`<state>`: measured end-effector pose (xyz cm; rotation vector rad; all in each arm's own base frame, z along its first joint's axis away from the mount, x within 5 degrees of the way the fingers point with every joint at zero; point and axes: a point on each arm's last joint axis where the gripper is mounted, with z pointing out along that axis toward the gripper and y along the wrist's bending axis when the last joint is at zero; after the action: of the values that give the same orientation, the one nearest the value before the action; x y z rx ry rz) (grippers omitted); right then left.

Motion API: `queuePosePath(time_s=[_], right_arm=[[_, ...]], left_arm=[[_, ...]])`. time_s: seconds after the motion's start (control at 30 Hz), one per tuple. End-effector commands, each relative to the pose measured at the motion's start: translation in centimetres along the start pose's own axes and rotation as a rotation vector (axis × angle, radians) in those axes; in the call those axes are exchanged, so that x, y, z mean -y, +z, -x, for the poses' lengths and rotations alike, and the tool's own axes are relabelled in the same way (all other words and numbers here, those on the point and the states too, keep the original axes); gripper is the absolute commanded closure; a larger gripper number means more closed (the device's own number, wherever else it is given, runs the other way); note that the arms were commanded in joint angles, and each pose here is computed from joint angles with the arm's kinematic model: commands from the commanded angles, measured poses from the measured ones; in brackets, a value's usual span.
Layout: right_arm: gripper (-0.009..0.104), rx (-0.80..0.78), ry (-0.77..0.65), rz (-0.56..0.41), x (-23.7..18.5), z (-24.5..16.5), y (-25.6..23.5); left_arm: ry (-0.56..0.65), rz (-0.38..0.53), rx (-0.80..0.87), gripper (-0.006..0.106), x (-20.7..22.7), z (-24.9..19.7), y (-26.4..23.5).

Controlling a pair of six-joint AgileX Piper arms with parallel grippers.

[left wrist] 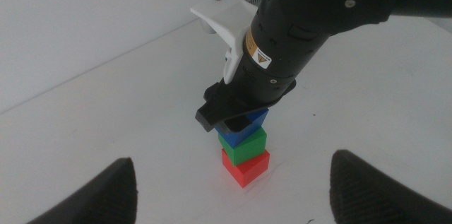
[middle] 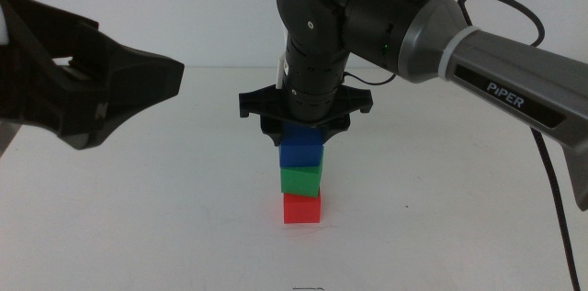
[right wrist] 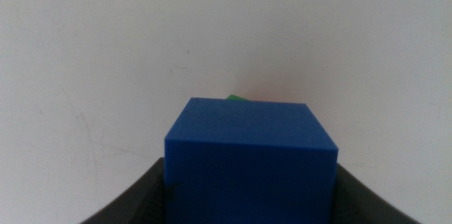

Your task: Stack red cubes first, then green, then blue cubes in a specific spot.

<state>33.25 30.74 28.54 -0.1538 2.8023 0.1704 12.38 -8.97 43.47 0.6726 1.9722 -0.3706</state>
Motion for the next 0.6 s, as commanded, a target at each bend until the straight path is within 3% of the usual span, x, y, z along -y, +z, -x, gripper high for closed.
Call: queuePosePath(time_s=[0.0,0.03,0.1,0.2,0.33,0.57], right_arm=[[0.062,0.040,0.001,-0.017,0.7,0.2,-3.2],[0.058,0.040,0.001,-0.017,0.7,0.2,-3.2],[0.037,0.035,0.001,-0.020,0.7,0.2,-2.9],[0.030,0.034,0.000,-0.021,0.6,0.2,-2.9],[0.026,0.035,0.000,-0.022,0.7,0.2,-2.9],[0.026,0.168,-0.048,0.056,2.2,-0.2,-10.3]], left_arm=[[-0.010,0.000,0.096,0.007,0.0,1.3,-0.6],[-0.010,0.000,0.096,0.007,0.0,1.3,-0.6],[-0.010,0.000,0.096,0.007,0.0,1.3,-0.6],[-0.010,0.000,0.096,0.007,0.0,1.3,-0.6],[-0.010,0.000,0.096,0.007,0.0,1.3,-0.6],[-0.010,0.000,0.096,0.007,0.0,1.3,-0.6]])
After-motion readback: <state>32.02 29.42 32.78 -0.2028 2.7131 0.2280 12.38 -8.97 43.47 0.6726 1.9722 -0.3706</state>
